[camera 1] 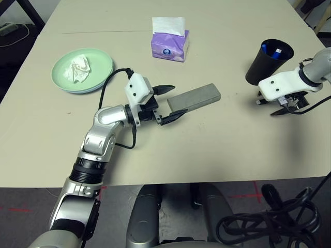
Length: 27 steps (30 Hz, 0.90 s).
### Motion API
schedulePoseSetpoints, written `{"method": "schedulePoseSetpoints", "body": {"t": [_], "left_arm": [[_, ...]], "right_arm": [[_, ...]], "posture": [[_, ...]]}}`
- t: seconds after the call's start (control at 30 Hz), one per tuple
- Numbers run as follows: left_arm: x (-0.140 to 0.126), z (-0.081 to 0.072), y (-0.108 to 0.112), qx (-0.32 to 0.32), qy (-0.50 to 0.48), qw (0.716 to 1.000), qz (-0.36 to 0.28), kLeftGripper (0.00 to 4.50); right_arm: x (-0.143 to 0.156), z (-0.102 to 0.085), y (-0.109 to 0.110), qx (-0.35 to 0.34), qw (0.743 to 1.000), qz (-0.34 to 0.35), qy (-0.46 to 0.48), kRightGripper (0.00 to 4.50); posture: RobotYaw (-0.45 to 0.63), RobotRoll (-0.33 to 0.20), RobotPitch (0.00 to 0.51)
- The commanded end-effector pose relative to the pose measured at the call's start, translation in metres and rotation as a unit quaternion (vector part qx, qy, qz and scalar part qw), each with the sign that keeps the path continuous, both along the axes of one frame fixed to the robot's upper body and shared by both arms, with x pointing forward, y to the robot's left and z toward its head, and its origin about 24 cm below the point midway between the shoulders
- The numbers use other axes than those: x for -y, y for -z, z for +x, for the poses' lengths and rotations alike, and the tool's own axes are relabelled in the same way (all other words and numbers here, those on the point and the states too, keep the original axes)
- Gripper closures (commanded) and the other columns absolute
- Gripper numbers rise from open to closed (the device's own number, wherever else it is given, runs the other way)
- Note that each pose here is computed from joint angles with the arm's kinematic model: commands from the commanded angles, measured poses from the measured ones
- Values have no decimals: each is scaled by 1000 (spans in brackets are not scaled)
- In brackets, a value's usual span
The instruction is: Organize and tidy the items on the table.
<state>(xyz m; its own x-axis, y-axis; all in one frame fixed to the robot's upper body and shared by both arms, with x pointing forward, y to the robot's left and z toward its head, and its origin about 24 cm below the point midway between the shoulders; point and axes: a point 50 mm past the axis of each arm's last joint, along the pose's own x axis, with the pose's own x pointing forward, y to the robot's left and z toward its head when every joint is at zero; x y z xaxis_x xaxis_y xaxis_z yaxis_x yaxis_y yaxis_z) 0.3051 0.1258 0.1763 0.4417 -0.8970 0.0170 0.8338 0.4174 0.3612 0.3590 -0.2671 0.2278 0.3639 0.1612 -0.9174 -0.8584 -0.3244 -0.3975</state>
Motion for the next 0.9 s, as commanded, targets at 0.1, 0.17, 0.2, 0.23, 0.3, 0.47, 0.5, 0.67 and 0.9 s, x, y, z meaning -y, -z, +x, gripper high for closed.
{"method": "schedulePoseSetpoints", "body": {"t": [0.1, 0.17, 0.2, 0.23, 0.3, 0.47, 0.5, 0.67, 0.9], "left_arm": [[2, -4, 1, -1, 5, 1000, 1, 0], [2, -4, 1, -1, 5, 1000, 1, 0], [2, -4, 1, -1, 5, 1000, 1, 0], [2, -4, 1, 0, 4, 1000, 1, 0], [2, -4, 0, 0, 4, 1000, 1, 0], [3, -1, 0, 2, 5, 1000, 2, 0], [3, -1, 0, 3, 6, 1000, 2, 0], [4, 4, -2, 6, 7, 1000, 4, 0], [5, 9, 0, 2, 15, 1000, 6, 0]], "right_arm": [[3, -1, 3, -15, 1000, -5, 12, 1014], [3, -1, 3, -21, 1000, -4, 13, 1717], [3, -1, 3, -23, 1000, -3, 13, 2165], [2, -1, 3, -24, 1000, -2, 13, 2524], [2, -2, 4, -30, 999, 3, 11, 3391], [1, -3, 3, -40, 999, 19, 12, 4082], [2, -3, 3, -42, 999, 23, 13, 4082], [0, -5, 0, -47, 997, 66, 11, 4082], [-19, -7, -10, -51, 962, 268, 20, 4082]], "posture": [[139, 0, 297], [139, 0, 296], [139, 0, 296], [139, 0, 295], [138, 0, 294], [127, 0, 278], [122, 0, 272], [92, 0, 251], [35, 0, 212]]}}
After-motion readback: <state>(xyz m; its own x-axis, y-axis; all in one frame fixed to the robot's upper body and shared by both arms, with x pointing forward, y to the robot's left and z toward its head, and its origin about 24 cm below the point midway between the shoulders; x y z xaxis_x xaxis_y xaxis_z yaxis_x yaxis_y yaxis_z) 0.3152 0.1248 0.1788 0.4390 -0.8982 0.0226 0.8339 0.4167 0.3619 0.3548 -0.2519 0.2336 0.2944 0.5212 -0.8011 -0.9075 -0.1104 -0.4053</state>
